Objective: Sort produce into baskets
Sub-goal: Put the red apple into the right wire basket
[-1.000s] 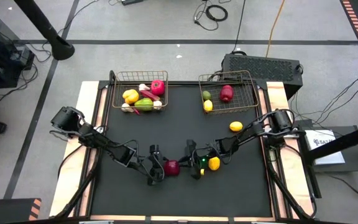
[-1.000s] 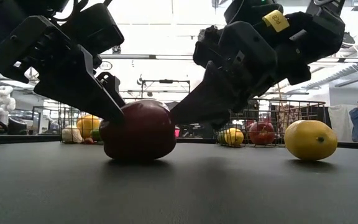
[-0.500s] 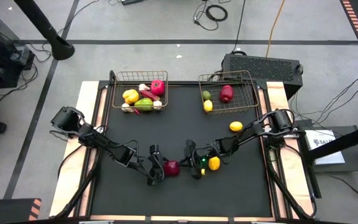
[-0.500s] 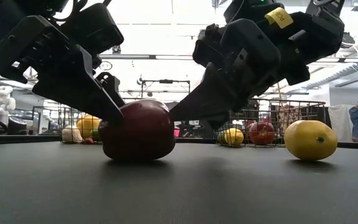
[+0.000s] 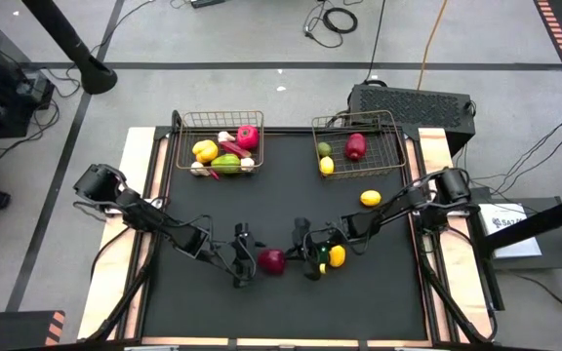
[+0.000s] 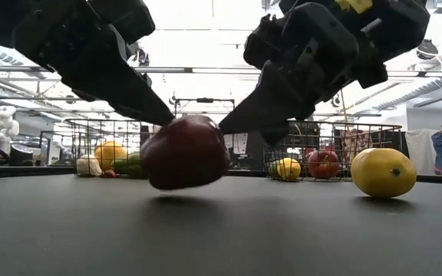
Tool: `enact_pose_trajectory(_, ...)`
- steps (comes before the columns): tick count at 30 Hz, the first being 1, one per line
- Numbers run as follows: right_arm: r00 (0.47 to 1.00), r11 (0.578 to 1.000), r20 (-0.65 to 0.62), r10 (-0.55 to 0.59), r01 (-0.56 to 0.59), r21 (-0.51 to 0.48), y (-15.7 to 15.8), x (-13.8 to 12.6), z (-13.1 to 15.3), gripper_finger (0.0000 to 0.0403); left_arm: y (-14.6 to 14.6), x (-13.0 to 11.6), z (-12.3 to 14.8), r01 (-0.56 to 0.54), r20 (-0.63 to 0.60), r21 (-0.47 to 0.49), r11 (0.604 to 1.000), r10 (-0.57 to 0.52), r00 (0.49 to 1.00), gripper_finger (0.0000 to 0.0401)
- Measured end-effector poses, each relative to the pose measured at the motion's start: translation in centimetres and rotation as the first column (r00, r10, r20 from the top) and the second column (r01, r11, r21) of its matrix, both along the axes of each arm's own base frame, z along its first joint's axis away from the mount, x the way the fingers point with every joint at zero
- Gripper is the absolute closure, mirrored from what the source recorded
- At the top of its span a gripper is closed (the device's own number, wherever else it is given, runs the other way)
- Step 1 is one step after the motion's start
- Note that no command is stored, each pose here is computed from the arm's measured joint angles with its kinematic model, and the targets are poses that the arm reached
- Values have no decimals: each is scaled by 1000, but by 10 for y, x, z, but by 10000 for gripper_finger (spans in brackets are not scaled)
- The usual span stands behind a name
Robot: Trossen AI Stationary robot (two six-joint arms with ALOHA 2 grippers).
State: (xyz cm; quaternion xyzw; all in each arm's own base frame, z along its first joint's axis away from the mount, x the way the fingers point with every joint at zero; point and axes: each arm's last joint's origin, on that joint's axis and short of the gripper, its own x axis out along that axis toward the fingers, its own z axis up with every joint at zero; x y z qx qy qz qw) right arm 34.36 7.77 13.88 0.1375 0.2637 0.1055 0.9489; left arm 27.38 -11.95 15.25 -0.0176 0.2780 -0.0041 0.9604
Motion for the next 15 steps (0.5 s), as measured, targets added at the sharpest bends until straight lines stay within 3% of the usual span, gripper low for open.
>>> enact_pose_trajectory(7, 1000, 999, -27, -4, 2, -46, -7, -9, 18, 402, 3, -6, 24, -37, 81, -11, 999, 38, 996, 70)
enact_pose_trajectory(15, 992, 980, 38, -124, 129, -155, -46, -47, 93, 402, 6, -23, 47, -94, 106, 27, 995, 91, 990, 67)
